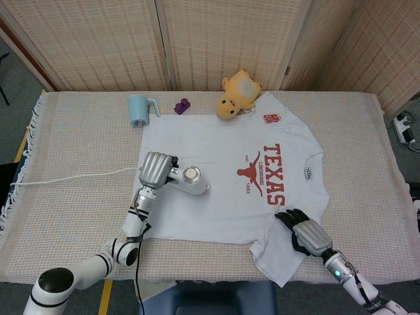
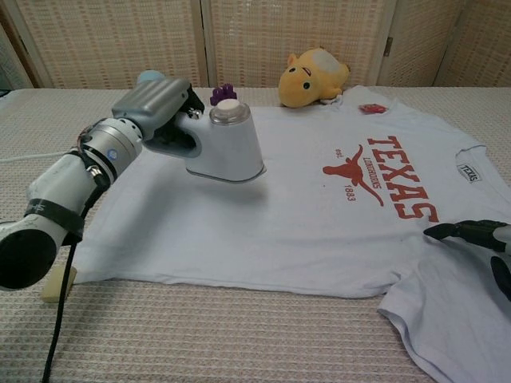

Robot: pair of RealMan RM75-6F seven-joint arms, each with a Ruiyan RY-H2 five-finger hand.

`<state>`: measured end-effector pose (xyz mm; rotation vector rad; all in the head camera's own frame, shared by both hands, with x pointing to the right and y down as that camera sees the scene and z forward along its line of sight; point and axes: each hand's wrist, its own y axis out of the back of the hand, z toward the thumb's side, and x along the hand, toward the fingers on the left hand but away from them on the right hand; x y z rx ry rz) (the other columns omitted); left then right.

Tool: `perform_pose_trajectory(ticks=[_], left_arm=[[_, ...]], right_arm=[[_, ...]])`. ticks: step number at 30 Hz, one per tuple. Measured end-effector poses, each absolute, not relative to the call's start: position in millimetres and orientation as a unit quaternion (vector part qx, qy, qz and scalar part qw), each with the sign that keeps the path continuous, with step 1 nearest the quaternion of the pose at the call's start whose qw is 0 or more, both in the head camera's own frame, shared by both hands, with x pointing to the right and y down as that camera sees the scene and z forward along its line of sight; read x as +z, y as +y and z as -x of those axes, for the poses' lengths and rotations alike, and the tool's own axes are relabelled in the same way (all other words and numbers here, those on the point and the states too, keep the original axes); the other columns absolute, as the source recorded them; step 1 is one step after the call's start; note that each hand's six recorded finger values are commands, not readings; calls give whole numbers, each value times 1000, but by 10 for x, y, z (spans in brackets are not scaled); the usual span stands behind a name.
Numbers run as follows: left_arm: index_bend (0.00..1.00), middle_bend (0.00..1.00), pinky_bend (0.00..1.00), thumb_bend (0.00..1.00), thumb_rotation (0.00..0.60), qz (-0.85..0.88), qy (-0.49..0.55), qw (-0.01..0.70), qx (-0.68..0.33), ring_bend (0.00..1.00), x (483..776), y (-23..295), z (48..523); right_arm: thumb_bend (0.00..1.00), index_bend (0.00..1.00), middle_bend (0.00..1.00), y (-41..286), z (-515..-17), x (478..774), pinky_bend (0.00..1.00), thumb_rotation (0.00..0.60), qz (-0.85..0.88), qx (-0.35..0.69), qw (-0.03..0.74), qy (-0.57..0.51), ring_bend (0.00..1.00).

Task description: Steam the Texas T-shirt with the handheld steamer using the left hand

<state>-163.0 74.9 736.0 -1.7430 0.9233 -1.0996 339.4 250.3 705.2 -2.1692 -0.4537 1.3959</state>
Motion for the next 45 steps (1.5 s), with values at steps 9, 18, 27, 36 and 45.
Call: perform_pose_trajectory(ticks=[9,18,27,36,45], left_arm=[[926,995,757,360,600,695,329,453,-450,822,7494,942,1387],[926,994,757,360,600,688,315,480,-444,821,7540,1131,1643],[927,994,757,360,600,680,309,482,-459,821,7565,1297,2132],[925,993,757,360,600,662,306,485,-482,818,7532,1404,2660],[921,990,757,361,600,655,330,461,-499,815,7368,1539,3211]], right_arm=[[1000,0,78,2523,-3438,7054,10,549,797,519,258,-168,0],[1000,0,78,2539,-3413,7101,9,548,799,519,255,-163,0],[1000,0,78,2556,-3392,7118,9,546,801,518,255,-158,0],[1000,0,78,2558,-3403,7125,9,547,801,518,255,-159,0],[1000,0,78,2569,-3443,7106,9,548,799,520,255,-164,0]])
